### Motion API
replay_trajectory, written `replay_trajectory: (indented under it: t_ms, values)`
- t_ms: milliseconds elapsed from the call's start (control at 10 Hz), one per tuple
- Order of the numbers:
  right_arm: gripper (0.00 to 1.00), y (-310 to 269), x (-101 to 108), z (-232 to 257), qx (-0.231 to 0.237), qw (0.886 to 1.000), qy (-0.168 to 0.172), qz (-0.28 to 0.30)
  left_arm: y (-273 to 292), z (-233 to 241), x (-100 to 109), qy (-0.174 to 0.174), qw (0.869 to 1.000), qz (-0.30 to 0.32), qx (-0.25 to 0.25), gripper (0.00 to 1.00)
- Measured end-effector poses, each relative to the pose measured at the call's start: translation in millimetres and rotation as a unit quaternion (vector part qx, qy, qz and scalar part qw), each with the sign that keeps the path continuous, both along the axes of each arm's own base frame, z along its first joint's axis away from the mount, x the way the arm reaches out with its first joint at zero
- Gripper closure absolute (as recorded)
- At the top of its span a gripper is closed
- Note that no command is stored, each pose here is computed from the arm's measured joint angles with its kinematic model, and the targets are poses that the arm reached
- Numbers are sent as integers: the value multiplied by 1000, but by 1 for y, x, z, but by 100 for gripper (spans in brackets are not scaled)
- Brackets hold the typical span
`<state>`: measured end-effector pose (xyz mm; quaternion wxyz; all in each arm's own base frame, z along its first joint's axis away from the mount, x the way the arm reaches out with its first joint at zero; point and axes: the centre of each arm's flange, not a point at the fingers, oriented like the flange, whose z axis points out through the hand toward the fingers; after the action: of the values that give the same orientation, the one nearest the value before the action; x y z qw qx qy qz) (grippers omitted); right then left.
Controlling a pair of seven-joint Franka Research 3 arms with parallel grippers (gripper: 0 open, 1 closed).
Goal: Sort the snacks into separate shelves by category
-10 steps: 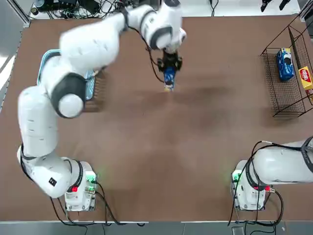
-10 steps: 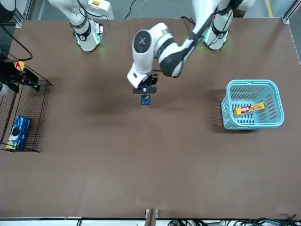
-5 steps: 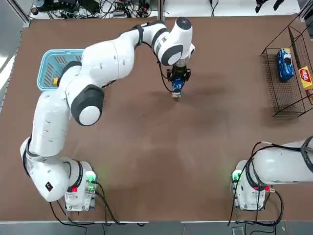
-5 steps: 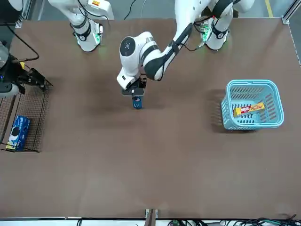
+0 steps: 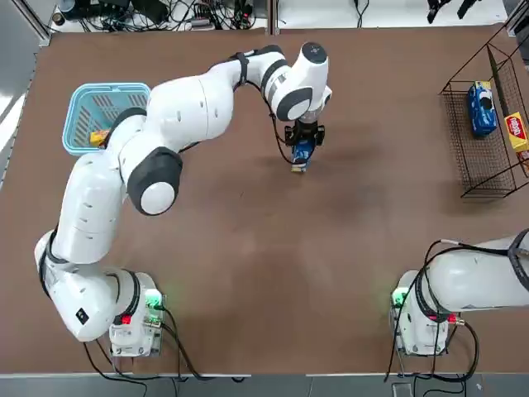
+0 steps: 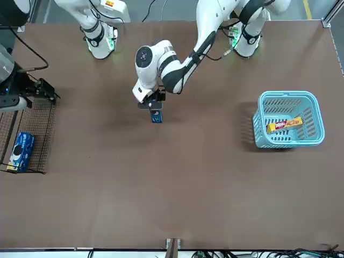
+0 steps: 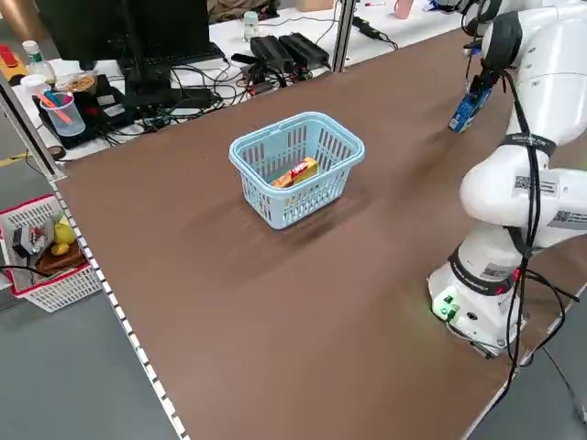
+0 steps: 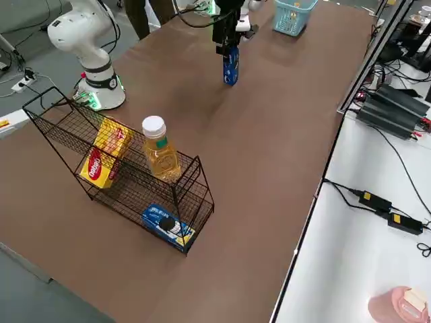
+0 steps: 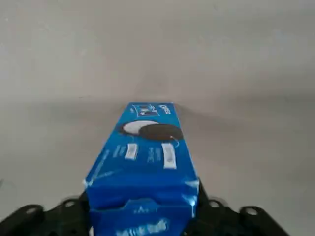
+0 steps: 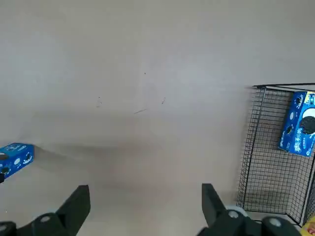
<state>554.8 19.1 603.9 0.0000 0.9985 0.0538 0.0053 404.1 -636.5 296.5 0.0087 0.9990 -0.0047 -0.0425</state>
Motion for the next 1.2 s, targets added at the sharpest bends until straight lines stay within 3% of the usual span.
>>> replay_trajectory:
  t_ms: [100, 200, 500, 900, 1200]
  values:
    - [0, 0, 1, -2, 0, 1000, 2, 0, 0, 1, 0, 0, 1000, 1, 0, 15]
    - [0, 0, 2, -3, 0, 1000, 3, 0, 2, 3, 1, 2, 1000, 5, 6, 2]
    - [0, 0, 3, -6, 1, 1000, 5, 0, 18, 50, 17, 3, 999, 44, 18, 1]
    - [0, 7, 6, -11, 20, 1000, 8, 1, 152, 178, 100, 2, 983, 178, 51, 1]
    - [0, 46, 10, -23, 25, 1000, 14, -3, 254, 181, 142, 27, 951, 290, 104, 2]
